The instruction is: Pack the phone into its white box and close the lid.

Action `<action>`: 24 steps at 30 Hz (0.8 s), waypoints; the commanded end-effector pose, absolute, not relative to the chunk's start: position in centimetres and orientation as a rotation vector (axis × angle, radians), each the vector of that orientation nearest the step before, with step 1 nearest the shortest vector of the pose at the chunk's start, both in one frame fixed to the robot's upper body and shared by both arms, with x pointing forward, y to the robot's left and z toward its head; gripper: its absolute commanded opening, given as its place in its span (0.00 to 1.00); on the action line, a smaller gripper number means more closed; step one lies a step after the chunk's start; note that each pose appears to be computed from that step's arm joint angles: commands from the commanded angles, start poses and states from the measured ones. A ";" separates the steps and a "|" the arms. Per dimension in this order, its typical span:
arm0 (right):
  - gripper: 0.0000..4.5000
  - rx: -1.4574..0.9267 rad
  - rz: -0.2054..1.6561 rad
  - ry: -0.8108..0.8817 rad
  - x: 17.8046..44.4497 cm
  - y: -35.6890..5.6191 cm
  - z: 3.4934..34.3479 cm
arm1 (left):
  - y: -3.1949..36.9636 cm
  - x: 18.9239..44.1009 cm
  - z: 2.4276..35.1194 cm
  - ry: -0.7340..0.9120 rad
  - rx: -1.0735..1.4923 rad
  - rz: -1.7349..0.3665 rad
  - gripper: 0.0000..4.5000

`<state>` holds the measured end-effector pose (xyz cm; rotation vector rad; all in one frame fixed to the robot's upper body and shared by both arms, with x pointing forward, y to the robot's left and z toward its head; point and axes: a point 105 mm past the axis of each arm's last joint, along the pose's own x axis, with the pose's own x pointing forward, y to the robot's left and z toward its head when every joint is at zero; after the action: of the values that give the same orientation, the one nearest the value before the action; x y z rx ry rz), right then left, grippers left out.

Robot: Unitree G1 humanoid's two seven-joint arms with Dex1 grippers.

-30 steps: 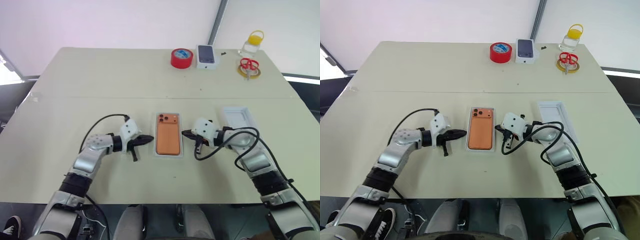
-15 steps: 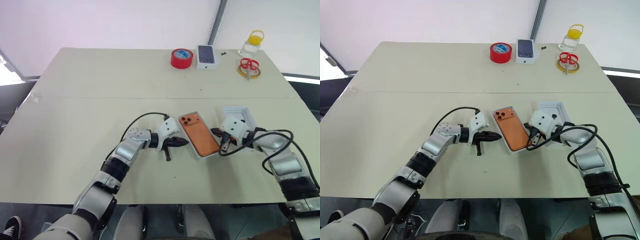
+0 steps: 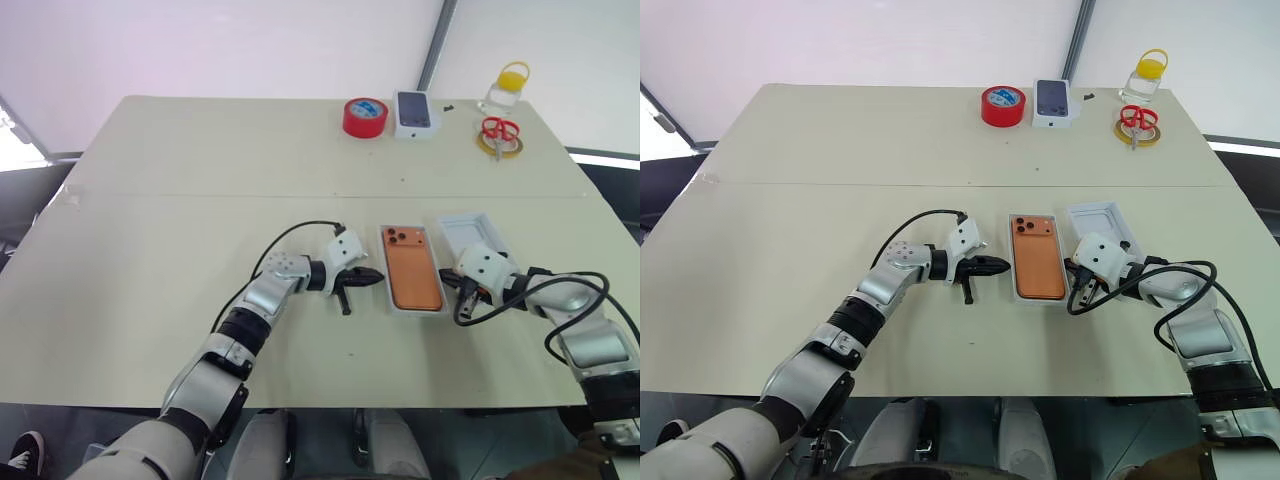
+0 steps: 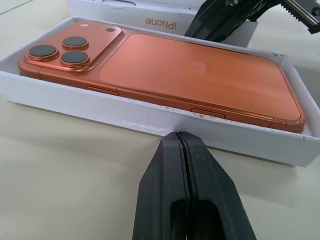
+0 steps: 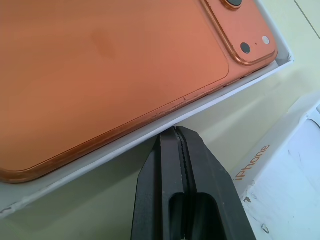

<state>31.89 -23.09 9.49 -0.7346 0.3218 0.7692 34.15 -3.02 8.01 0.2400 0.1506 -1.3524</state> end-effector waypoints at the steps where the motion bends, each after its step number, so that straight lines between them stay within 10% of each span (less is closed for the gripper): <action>1: 0.00 -0.752 0.816 0.274 31.7 -21.9 10.2 | -3.1 34.1 9.6 0.066 0.261 -1.352 0.01; 9: 0.00 -0.691 0.688 0.196 33.4 -23.3 14.0 | 0.6 35.1 11.9 0.046 0.199 -1.272 0.01; 18: 0.88 -0.695 0.577 0.267 31.7 -25.7 14.2 | 6.8 33.9 14.2 -0.053 0.255 -1.229 0.89; 24: 0.88 -0.559 0.388 0.345 31.7 -26.7 15.4 | 10.8 31.5 16.3 -0.184 0.285 -1.247 0.99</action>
<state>31.63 -26.80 13.65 -0.5658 0.3658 0.4310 32.45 10.58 13.78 0.2811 -0.0579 -1.2103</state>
